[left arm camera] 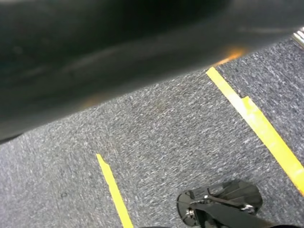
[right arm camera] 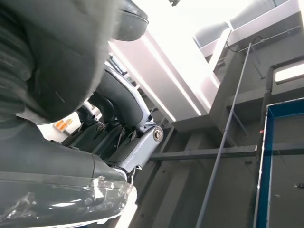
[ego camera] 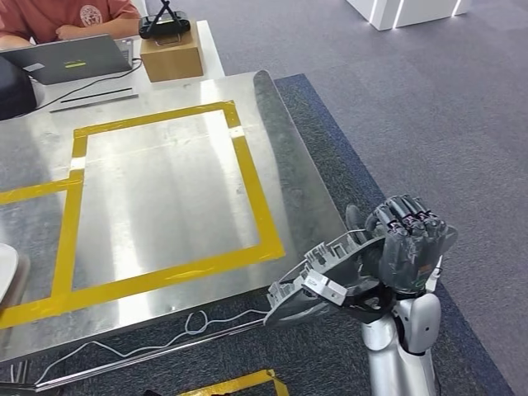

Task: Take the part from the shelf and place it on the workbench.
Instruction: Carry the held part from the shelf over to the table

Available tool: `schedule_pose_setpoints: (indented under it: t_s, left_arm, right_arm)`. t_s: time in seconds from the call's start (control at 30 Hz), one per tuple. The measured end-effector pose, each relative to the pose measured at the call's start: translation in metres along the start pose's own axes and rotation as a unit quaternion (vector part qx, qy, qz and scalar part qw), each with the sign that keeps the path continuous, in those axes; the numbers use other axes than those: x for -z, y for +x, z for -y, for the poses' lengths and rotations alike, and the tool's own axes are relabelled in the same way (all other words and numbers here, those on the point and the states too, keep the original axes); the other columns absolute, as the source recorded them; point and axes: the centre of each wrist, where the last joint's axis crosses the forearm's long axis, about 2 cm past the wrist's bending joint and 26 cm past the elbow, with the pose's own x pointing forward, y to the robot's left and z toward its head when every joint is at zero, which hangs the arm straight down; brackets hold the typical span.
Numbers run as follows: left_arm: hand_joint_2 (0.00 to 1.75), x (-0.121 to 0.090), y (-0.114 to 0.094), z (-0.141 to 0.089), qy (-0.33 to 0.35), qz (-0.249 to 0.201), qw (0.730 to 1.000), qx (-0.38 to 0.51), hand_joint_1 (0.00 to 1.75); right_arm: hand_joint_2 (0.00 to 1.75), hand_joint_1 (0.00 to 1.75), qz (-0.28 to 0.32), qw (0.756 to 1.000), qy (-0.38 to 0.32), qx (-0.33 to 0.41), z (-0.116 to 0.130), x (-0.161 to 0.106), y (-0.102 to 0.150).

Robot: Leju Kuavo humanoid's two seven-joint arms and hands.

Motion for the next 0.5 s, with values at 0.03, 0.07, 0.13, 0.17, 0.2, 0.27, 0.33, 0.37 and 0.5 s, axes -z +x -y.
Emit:
schedule_pose_setpoints:
  t_s: [0.03, 0.07, 0.13, 0.17, 0.2, 0.27, 0.33, 0.37, 0.5]
  left_arm:
    - [0.0, 0.0001, 0.0001, -0.0004, 0.001, 0.0, 1.0, -0.001, 0.0]
    - [0.0, 0.0004, 0.0005, -0.0008, 0.001, 0.001, 1.0, -0.002, 0.0]
    - [0.0, 0.0005, 0.001, -0.0008, 0.002, 0.001, 1.0, -0.004, 0.0]
    - [0.0, 0.0004, 0.0008, -0.0005, 0.002, 0.0, 1.0, -0.005, 0.0]
    - [0.0, 0.0001, 0.0003, -0.0001, 0.002, 0.0, 1.0, -0.006, 0.0]
    - [0.0, -0.0001, -0.0006, -0.0004, 0.003, -0.001, 1.0, -0.007, 0.0]
    - [0.0, 0.0001, -0.0005, -0.001, 0.003, -0.001, 1.0, -0.008, 0.0]
    - [0.0, 0.0001, -0.0003, -0.001, 0.003, -0.001, 1.0, -0.008, 0.0]
    - [0.0, 0.0001, -0.0003, -0.0008, 0.003, -0.001, 1.0, -0.009, 0.0]
  right_arm:
    - [1.75, 1.75, -0.002, 1.0, -0.002, 0.005, -0.0007, -0.0001, 0.0008]
    - [1.75, 1.75, -0.004, 1.0, -0.003, 0.01, -0.0014, -0.0004, 0.0013]
    - [1.75, 1.75, -0.007, 1.0, -0.003, 0.016, -0.0025, -0.0014, 0.0017]
    - [1.75, 1.75, -0.007, 1.0, -0.003, 0.017, -0.003, -0.0019, 0.0019]
    - [1.75, 1.75, -0.008, 1.0, -0.002, 0.018, -0.0035, -0.0024, 0.002]
    - [1.75, 1.75, -0.008, 1.0, 0.0, 0.02, -0.0044, -0.0031, 0.0022]
    - [1.75, 1.75, -0.009, 1.0, 0.001, 0.021, -0.005, -0.0036, 0.0024]
    - [1.75, 1.75, -0.01, 1.0, 0.001, 0.022, -0.0052, -0.0038, 0.0024]
    - [1.75, 1.75, -0.009, 1.0, 0.001, 0.025, -0.006, -0.0046, 0.0026]
